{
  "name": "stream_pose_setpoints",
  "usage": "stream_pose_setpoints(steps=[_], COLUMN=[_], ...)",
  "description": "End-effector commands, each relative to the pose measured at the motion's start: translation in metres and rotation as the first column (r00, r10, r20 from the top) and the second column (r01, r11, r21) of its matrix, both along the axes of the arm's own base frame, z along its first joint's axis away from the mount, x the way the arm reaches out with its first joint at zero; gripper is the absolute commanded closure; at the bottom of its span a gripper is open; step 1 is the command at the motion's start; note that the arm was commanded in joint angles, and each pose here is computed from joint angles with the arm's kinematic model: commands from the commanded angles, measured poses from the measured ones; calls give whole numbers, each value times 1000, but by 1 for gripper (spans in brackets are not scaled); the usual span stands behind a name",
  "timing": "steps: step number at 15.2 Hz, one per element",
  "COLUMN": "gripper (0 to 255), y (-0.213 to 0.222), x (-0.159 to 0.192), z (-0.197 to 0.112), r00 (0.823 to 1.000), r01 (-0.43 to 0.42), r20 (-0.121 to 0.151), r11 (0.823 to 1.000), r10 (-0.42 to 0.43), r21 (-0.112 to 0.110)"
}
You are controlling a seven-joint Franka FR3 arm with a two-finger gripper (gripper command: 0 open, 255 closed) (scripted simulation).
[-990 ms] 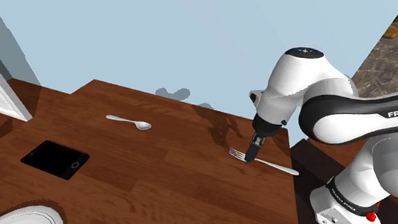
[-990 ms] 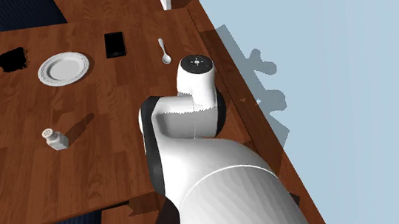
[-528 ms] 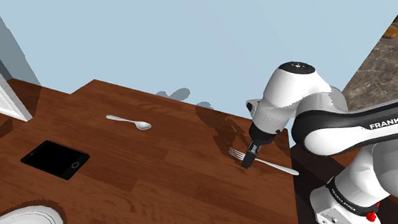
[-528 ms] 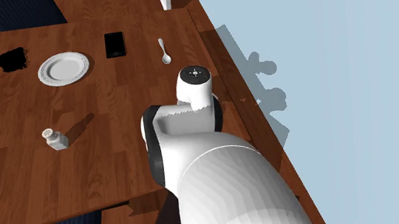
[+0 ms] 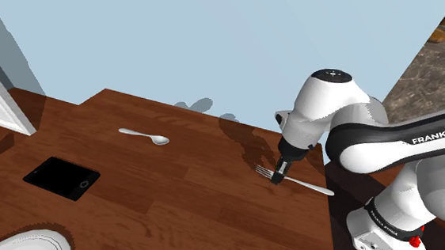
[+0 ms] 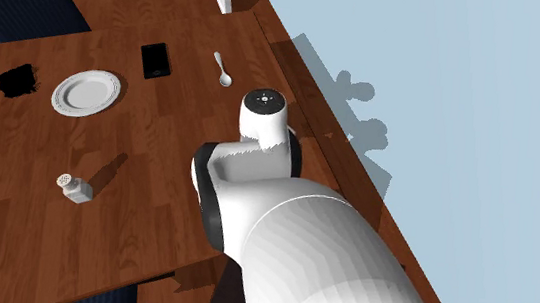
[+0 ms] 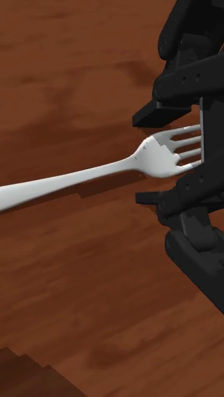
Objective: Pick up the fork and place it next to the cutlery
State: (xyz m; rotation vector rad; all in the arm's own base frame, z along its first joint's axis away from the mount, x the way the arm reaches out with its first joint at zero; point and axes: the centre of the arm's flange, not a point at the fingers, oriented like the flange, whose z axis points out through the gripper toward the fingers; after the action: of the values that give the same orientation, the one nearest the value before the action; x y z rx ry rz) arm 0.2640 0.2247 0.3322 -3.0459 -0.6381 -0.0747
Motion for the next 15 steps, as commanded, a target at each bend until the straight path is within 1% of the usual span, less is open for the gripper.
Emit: stream_pose_setpoints(steps=[1,8,15], gripper=[255,255,255], y=[1,1,1], x=[-1,-1,-1], z=[-1,-1,35], r00=[1000,1000,1000], r01=[-2,-2,-2], r20=[-4,-4,-4], r11=[1000,1000,1000], r10=[2,2,2], r21=[0,0,0])
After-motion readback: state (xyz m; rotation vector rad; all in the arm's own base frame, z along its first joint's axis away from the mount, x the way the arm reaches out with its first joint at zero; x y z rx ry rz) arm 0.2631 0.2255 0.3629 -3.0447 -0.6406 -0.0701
